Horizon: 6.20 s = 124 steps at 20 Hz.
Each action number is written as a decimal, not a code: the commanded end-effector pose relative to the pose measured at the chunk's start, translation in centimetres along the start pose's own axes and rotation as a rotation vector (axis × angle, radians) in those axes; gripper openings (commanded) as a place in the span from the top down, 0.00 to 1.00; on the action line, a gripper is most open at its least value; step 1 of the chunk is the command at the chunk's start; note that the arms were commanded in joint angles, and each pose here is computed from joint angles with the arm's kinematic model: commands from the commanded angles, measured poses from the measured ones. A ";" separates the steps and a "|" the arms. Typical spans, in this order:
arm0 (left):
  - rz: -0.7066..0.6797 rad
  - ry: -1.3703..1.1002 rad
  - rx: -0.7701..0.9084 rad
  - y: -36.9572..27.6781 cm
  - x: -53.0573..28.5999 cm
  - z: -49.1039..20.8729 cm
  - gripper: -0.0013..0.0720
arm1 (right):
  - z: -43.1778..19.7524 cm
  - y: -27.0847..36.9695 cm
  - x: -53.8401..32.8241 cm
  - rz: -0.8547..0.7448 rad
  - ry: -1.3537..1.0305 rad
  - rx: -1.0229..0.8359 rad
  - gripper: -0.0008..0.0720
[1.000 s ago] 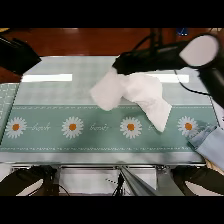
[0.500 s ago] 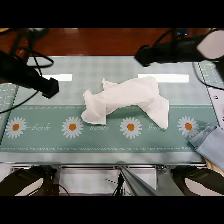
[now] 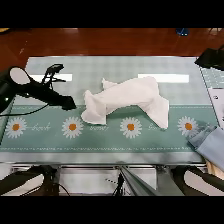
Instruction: Fold the shirts.
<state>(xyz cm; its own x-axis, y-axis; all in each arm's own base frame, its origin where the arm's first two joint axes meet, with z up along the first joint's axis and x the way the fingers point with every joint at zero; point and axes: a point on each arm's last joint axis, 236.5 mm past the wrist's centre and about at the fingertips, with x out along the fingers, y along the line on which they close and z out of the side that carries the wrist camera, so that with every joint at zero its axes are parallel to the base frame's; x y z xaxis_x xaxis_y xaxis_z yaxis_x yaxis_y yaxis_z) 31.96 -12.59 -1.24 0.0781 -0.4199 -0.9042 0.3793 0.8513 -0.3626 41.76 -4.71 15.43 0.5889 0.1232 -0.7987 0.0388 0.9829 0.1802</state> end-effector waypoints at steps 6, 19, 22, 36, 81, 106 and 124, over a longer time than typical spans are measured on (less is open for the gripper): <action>-0.206 0.067 0.093 -3.0 7.0 0.0 0.00 | -2.9 -3.4 1.6 0.058 0.135 0.126 0.22; -0.219 0.172 0.038 -2.8 11.9 -1.6 0.95 | -6.9 -4.6 4.5 0.051 0.288 0.154 0.23; -0.233 0.193 0.028 -3.3 11.4 -2.1 0.95 | -10.4 -4.5 6.5 0.070 0.367 0.181 0.23; -0.228 0.085 0.117 -5.3 6.6 0.9 0.95 | -21.6 0.2 14.3 0.265 0.427 0.450 0.21; 0.137 -0.687 0.381 -12.4 -29.8 13.7 0.95 | -2.1 9.8 -16.0 0.226 -0.050 -0.111 0.96; -0.032 -0.104 -0.232 2.7 -10.9 14.3 0.34 | 1.4 2.5 8.3 0.257 0.183 0.062 0.96; -0.261 0.058 -0.344 -14.6 12.1 -2.4 0.13 | 0.3 0.8 8.0 0.181 0.221 0.012 0.96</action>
<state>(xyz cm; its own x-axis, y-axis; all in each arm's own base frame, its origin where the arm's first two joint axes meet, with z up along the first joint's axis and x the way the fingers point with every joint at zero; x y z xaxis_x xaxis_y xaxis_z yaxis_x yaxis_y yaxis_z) 23.71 -27.83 -5.85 -0.1392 -0.6124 -0.7782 0.0864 0.7753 -0.6256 46.84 -2.93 9.32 0.3998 0.3251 -0.8570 -0.0400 0.9403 0.3380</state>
